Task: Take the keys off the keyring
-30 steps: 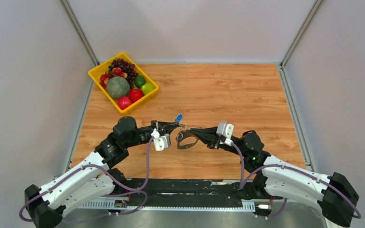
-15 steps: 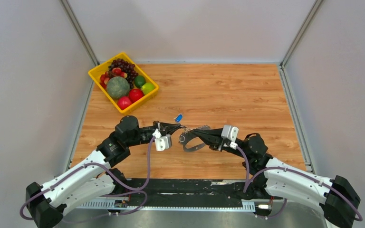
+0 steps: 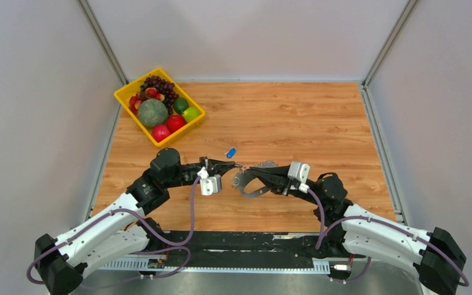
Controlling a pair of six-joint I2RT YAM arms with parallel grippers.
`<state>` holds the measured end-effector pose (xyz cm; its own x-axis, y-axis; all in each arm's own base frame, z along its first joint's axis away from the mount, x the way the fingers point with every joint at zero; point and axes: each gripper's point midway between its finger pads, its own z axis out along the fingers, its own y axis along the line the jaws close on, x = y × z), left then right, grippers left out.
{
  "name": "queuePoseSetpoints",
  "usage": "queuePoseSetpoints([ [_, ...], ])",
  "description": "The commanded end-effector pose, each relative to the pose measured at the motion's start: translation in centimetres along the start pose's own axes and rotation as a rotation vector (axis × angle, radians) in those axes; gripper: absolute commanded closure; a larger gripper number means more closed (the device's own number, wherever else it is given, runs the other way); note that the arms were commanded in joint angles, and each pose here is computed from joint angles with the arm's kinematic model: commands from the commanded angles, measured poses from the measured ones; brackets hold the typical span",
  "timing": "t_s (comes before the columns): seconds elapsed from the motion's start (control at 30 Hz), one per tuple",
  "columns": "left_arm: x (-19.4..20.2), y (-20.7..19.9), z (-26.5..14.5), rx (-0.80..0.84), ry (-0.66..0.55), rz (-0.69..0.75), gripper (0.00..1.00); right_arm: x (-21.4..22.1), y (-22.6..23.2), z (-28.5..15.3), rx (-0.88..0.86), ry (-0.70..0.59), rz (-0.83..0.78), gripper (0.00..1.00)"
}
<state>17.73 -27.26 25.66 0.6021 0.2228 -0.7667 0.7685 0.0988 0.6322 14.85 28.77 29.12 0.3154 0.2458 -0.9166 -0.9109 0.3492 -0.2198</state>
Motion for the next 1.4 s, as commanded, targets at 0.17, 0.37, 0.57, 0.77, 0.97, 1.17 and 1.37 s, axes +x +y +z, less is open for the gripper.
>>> queuePoseSetpoints([
  [0.17,-1.2,-1.1,0.4,0.08,-0.063,0.017,1.0,-4.4,-0.3,1.9,-0.005,-0.126,0.0,1.0],
  [0.37,-1.3,-1.1,0.3,0.08,-0.064,0.021,1.0,-4.4,0.0,2.8,-0.017,-0.12,0.013,1.0],
  [0.57,-1.4,-1.1,0.3,0.078,-0.064,0.025,1.0,-4.5,-0.3,3.0,0.01,-0.117,0.015,1.0],
  [0.77,-1.0,-0.7,0.2,0.059,-0.041,0.021,1.0,-5.7,-0.8,3.0,0.043,-0.138,0.057,1.0],
  [0.97,-0.6,-0.3,0.1,0.037,-0.017,0.019,1.0,-6.8,-0.9,2.5,0.053,-0.171,0.072,1.0],
  [1.17,-0.4,0.0,0.0,0.019,-0.004,0.02,1.0,-7.0,-0.7,2.1,0.051,-0.176,0.084,1.0],
  [1.37,-0.4,1.1,-0.5,-0.045,0.02,0.024,1.0,-5.5,0.5,2.0,-0.009,-0.125,0.094,0.75],
])
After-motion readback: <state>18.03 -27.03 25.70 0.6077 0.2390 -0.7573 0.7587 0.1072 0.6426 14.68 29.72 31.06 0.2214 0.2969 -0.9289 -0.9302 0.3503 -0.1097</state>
